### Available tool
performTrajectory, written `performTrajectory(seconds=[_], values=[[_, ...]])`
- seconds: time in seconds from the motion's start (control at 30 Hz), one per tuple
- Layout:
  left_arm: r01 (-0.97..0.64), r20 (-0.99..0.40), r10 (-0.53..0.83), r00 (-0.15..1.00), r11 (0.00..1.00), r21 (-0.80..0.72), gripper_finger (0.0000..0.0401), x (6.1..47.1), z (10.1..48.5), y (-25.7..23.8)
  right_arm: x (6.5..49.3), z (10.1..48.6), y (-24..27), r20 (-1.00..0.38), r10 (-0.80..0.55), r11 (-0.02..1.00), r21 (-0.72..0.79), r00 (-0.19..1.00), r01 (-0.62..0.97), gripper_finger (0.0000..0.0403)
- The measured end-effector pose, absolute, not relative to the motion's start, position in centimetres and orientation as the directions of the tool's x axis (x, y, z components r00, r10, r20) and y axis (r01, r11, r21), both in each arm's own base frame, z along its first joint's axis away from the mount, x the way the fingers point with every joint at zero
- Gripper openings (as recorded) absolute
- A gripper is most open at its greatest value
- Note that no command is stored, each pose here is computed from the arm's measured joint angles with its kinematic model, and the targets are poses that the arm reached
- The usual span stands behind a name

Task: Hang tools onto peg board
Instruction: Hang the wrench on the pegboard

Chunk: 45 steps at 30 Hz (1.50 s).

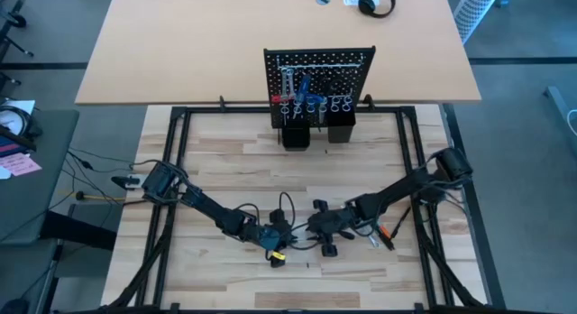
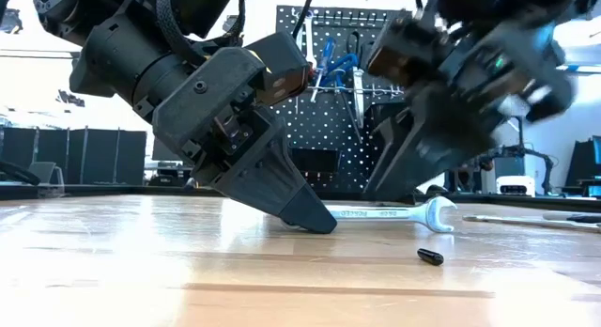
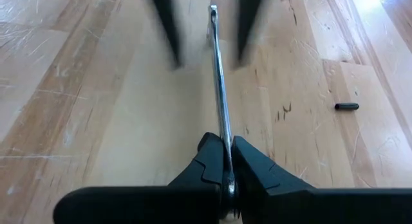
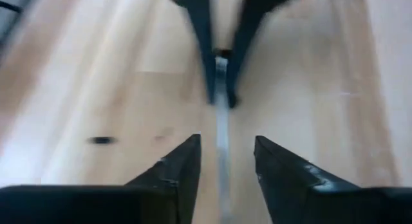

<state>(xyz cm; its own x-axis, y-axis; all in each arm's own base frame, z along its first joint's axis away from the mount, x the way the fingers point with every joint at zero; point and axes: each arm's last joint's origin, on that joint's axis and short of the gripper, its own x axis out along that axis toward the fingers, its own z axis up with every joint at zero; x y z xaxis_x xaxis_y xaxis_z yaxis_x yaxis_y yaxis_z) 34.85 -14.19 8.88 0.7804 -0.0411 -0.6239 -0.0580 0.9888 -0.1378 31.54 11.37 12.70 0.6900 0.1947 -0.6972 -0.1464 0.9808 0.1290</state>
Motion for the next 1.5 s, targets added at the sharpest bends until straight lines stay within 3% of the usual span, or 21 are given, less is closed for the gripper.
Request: performTrajectory(seconds=[0.2, 0.33, 0.47, 0.77, 0.97, 1.07, 1.27, 1.37, 1.5], values=[[-0.057, -0.625, -0.043, 0.78, 0.989, -0.138, 0.0008, 34.8, 8.9, -14.2, 30.6, 13.7, 11.9, -0.716, 0.222, 0.975, 0.17, 0.662, -0.143, 0.0221], [-0.056, -0.625, -0.043, 0.78, 0.989, -0.138, 0.0008, 34.8, 8.9, -14.3, 30.5, 13.4, 12.1, -0.733, 0.217, 0.976, 0.162, 0.644, -0.144, 0.0233], [-0.057, -0.624, -0.042, 0.78, 0.989, -0.137, 0.0008, 34.8, 8.9, -14.3, 30.4, 12.4, 11.9, -0.772, 0.193, 0.981, 0.144, 0.605, -0.129, 0.019], [-0.08, -0.615, -0.029, 0.788, 0.985, -0.15, 0.0013, 34.8, 9.0, -14.3, 30.4, 11.3, 11.6, -0.805, 0.163, 0.986, 0.108, 0.57, -0.129, 0.0023], [-0.085, -0.693, 0.002, 0.721, 0.993, -0.086, 0.0068, 33.1, 12.2, -13.6, 30.0, 10.8, 11.3, -0.784, 0.095, 0.995, 0.063, 0.614, -0.074, 0.0021], [-0.174, -0.691, 0.124, 0.713, 0.985, -0.004, 0.0091, 31.2, 14.5, -13.4, 29.3, 10.0, 10.9, -0.71, 0.087, 0.996, 0.066, 0.699, -0.056, 0.0021], [-0.457, -0.442, 0.461, 0.769, 0.881, 0.123, 0.0099, 26.5, 17.2, -14.8, 27.8, 9.4, 9.6, -0.495, -0.006, 0.996, 0.072, 0.869, 0.048, 0.0021], [-0.531, -0.332, 0.534, 0.778, 0.841, 0.109, 0.0099, 25.1, 17.3, -15.5, 27.7, 10.8, 9.1, -0.297, -0.064, 0.987, 0.124, 0.953, 0.105, 0.0021], [-0.545, -0.298, 0.546, 0.783, 0.833, 0.095, 0.01, 24.7, 16.4, -15.9, 28.0, 13.7, 9.0, -0.002, -0.104, 0.979, 0.175, 0.995, 0.102, 0.0021]])
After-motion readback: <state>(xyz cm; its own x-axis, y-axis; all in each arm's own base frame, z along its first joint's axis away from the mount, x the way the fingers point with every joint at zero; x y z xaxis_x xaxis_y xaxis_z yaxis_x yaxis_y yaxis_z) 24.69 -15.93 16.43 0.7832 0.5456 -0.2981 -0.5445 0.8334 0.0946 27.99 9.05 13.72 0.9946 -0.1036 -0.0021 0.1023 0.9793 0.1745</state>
